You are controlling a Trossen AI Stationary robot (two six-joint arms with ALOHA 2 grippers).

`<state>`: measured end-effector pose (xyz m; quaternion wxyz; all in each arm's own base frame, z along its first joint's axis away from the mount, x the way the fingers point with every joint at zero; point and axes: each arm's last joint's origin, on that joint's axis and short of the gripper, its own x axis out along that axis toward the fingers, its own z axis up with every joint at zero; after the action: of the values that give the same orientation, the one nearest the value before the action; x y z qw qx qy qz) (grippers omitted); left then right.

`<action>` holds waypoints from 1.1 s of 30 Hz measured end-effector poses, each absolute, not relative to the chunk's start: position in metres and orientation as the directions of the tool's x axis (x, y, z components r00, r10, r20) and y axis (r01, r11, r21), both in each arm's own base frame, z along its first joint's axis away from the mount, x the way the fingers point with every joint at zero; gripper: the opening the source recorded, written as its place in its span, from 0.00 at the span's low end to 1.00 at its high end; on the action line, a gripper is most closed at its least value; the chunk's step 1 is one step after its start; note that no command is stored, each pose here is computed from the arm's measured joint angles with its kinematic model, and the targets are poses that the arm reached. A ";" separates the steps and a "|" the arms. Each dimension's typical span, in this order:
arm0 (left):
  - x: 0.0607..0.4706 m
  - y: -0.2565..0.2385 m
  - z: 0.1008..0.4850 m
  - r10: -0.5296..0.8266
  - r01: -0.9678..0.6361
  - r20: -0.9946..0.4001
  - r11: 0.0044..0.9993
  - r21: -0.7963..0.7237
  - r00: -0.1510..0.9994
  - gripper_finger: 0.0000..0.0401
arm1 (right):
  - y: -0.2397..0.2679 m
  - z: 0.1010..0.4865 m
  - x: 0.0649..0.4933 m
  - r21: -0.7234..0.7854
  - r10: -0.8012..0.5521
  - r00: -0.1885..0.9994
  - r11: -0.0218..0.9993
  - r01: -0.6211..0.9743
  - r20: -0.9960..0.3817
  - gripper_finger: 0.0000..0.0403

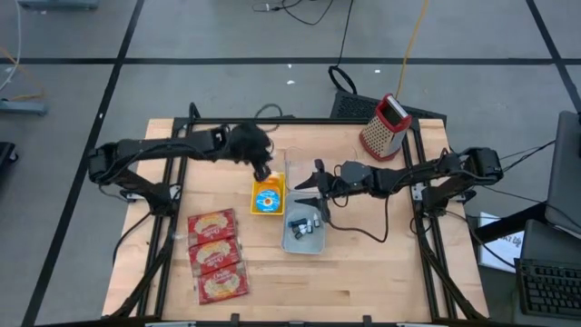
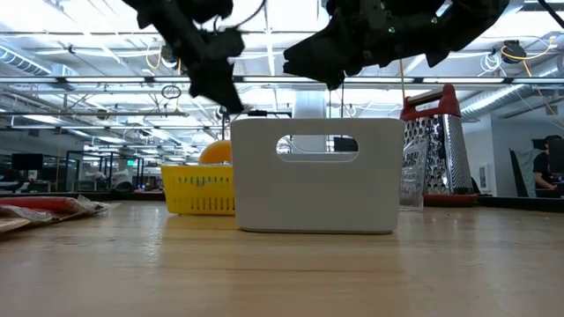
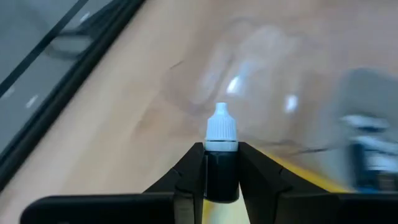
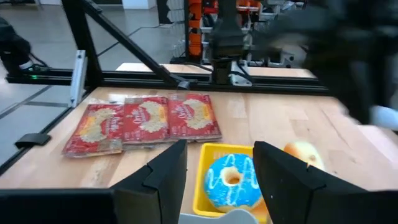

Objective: Pick & Place Food Item
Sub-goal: Put the green food coloring bottle into the gray bin

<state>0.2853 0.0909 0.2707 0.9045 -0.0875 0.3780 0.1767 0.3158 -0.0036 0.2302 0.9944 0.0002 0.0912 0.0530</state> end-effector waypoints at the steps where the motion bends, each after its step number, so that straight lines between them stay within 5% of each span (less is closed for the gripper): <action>1: 0.289 0.083 0.272 0.225 -0.348 -0.699 0.937 -0.036 0.679 0.19 | -0.005 0.230 0.316 0.010 0.100 0.978 0.995 -0.100 -0.181 0.43; 10: 0.312 0.022 0.277 -0.071 0.021 -0.604 0.996 -0.088 0.794 0.19 | -0.017 0.233 0.316 -0.018 -0.003 0.988 1.000 0.000 -0.155 0.45; 20: 0.317 0.010 0.283 -0.104 0.073 -0.541 0.994 -0.078 0.835 0.19 | -0.008 0.232 0.319 -0.005 0.071 0.989 0.997 -0.072 -0.132 0.60; 33: 0.318 0.010 0.285 -0.102 0.065 -0.528 0.994 -0.089 0.843 0.19 | -0.006 0.236 0.319 0.001 0.080 0.992 0.997 -0.080 -0.095 0.36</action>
<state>0.3175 0.0102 0.2847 0.9593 -0.0337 0.2768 -0.0437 0.3192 -0.0065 0.2358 0.9981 -0.0016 0.0476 0.0402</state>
